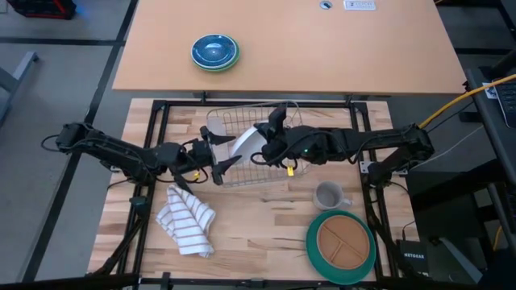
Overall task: Sort dishes
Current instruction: Put the white plate in the dish rack
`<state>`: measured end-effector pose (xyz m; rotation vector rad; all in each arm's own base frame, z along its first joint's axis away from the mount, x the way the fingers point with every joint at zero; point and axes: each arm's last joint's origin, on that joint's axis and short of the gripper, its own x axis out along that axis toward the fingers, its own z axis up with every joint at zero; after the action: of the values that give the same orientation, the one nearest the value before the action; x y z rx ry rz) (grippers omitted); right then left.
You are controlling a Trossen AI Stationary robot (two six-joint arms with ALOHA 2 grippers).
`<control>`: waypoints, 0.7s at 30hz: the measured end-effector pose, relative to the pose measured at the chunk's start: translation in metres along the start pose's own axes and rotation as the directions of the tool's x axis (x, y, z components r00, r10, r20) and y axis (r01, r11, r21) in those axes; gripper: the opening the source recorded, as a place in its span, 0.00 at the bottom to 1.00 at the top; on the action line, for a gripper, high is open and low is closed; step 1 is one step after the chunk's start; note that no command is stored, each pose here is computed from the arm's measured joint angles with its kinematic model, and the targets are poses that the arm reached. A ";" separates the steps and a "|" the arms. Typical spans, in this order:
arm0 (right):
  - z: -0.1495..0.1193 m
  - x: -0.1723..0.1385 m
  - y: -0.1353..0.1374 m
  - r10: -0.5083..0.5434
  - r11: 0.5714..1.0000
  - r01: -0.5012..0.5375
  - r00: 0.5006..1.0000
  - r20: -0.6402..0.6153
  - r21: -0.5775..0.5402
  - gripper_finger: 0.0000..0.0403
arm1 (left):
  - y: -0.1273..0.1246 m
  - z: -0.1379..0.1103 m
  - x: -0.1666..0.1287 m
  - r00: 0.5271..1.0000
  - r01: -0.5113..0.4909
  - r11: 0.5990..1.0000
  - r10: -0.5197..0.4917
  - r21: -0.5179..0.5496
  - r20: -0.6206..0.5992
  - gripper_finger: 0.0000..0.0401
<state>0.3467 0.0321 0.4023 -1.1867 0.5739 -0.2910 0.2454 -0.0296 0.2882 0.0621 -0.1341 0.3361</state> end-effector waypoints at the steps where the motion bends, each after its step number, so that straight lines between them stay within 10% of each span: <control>1: 0.000 0.000 0.000 0.003 1.000 -0.003 1.000 -0.001 -0.003 0.04 | -0.001 0.000 0.000 1.000 0.012 1.000 -0.012 -0.001 0.002 0.74; 21: -0.003 0.000 -0.002 -0.058 0.975 0.079 0.993 -0.102 0.209 0.04 | 0.010 0.000 0.002 0.983 -0.183 0.980 0.185 0.076 -0.016 0.73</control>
<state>0.3452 0.0291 0.4034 -0.9902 0.5709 -0.4590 0.2437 -0.0195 0.2885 0.1199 -0.1048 0.5270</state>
